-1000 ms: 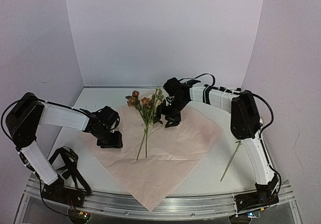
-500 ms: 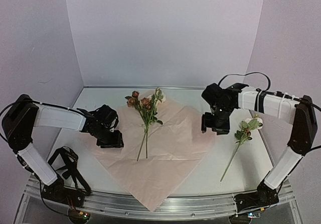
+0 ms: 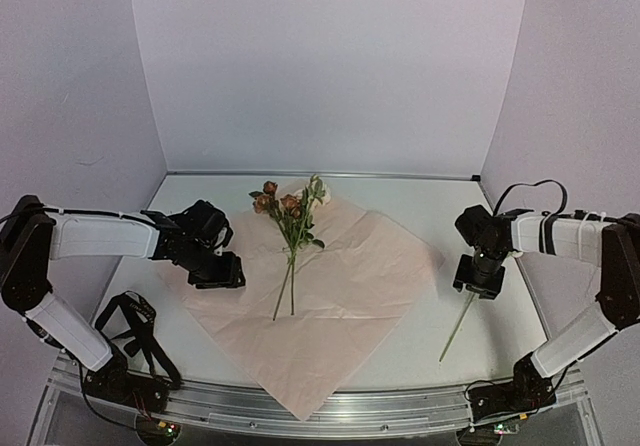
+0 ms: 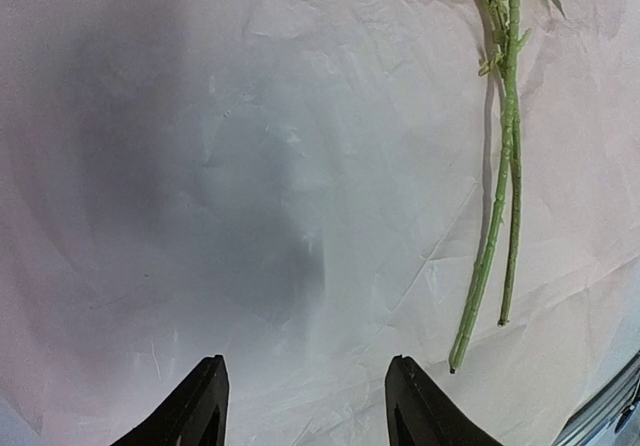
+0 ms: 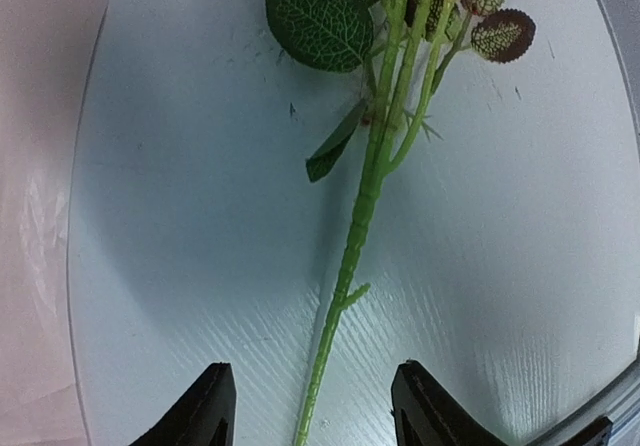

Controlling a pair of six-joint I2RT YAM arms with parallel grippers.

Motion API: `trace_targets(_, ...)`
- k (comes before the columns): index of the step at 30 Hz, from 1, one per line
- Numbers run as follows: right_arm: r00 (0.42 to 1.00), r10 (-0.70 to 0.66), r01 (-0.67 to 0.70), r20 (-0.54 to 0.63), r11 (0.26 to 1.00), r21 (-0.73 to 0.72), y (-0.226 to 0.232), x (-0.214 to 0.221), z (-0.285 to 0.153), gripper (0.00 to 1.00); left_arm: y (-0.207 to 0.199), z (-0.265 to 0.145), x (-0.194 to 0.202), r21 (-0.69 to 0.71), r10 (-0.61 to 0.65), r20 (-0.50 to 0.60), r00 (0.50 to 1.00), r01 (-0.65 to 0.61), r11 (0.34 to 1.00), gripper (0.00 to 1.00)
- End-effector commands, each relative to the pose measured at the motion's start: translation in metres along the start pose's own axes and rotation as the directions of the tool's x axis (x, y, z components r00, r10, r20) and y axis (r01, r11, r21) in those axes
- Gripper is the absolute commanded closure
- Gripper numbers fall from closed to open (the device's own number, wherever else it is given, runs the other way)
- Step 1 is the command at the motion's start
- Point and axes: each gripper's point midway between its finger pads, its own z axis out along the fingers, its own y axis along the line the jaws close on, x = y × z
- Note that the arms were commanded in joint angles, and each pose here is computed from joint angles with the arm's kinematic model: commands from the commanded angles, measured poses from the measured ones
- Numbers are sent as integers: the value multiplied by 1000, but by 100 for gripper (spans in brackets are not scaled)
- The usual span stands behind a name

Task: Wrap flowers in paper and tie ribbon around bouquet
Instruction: Pick up the fake flower from the center of the board.

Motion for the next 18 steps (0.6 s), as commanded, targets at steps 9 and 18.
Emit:
trace_targets(9, 987, 159, -159, -9, 983, -87, -1, -16, 50, 57, -11, -27, -23, 10, 24, 77, 997, -25, 1000, 44)
trace_targets(18, 982, 191, -191, -13, 976, -107, -2, -16, 58, 96, -10, -25, -24, 3, 21, 72, 997, -21, 1000, 44)
